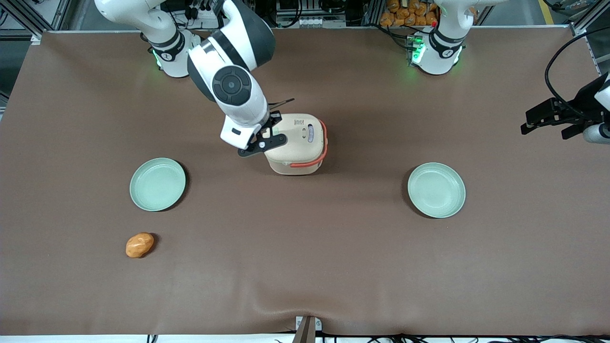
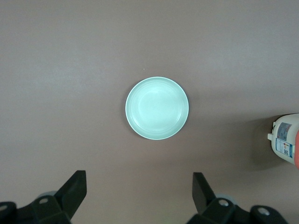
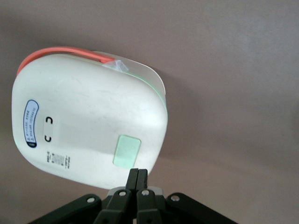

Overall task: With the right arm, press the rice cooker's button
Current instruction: 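Lower the closed right gripper and press down on the lid button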

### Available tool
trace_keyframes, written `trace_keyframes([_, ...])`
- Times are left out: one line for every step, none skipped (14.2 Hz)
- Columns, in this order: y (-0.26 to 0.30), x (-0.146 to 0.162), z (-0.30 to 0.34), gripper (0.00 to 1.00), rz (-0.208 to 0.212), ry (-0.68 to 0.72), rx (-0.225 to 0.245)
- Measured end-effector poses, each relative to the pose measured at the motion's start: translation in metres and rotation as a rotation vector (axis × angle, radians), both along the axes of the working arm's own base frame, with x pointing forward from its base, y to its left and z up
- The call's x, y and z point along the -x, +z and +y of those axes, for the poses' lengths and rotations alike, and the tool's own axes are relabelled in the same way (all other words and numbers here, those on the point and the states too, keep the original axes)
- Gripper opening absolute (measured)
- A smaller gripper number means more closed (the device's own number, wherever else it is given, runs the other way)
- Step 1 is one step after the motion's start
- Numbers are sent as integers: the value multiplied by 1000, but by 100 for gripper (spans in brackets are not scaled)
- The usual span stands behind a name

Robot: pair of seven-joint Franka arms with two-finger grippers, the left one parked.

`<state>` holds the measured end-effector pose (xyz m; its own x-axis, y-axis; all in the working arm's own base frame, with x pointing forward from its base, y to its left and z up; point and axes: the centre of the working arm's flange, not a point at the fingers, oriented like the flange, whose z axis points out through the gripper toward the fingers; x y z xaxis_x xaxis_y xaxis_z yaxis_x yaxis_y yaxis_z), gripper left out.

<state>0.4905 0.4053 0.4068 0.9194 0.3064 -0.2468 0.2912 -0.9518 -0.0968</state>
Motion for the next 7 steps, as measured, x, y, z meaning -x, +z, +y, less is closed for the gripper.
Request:
trace_keyframes([-5, -1, 1, 1, 1, -2, 0])
trace_keyframes([-9, -2, 2, 1, 5, -2, 2])
trace_keyframes([-13, -2, 2, 1, 10, -3, 6])
trace_keyframes([-18, -2, 2, 1, 15, -3, 10])
trace_keyframes([-22, -2, 2, 1, 20, -3, 13])
trace_keyframes([-26, -2, 3, 1, 23, -3, 15])
trace_keyframes([-29, -2, 4, 1, 27, -5, 14])
